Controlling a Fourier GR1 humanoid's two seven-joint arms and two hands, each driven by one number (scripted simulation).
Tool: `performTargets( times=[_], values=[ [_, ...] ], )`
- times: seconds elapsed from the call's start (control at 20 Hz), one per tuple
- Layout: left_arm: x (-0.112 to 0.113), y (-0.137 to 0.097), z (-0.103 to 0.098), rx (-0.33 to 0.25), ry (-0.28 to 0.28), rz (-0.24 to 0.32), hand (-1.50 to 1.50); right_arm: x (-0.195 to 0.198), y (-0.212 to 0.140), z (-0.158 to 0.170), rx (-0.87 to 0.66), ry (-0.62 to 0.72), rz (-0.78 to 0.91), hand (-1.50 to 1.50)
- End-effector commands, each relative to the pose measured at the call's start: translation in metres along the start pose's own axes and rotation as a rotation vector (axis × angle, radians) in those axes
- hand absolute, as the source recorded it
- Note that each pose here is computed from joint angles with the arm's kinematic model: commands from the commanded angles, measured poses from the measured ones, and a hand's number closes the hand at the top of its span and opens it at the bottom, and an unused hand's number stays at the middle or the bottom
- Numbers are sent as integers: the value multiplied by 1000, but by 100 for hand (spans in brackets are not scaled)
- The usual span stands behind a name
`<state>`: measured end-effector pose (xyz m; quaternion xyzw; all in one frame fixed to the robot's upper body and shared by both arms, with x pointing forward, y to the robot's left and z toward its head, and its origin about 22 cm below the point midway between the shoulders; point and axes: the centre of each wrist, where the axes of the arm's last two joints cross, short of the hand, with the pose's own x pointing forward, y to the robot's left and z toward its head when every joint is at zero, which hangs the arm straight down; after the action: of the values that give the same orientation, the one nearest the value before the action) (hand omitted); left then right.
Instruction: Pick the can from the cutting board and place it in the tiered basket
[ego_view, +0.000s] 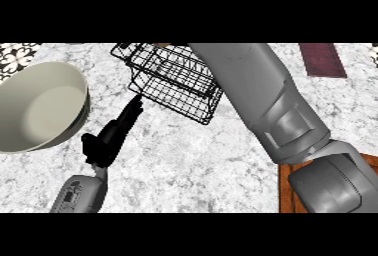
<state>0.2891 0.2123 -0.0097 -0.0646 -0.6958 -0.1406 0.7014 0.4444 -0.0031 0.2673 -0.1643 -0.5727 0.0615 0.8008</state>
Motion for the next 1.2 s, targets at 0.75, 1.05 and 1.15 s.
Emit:
performTargets(
  times=[0.75,1.05,1.15],
  values=[
    [-21,23,36,139,50,32,0,11,-87,-19,-592,-251,-266,-150],
    [-35,32,49,190,68,36,0,-42,-141,-36,-604,-248,-259,-150],
    [-32,26,53,188,81,26,0,-75,-147,-39,-561,-224,-232,-150]
  ],
)
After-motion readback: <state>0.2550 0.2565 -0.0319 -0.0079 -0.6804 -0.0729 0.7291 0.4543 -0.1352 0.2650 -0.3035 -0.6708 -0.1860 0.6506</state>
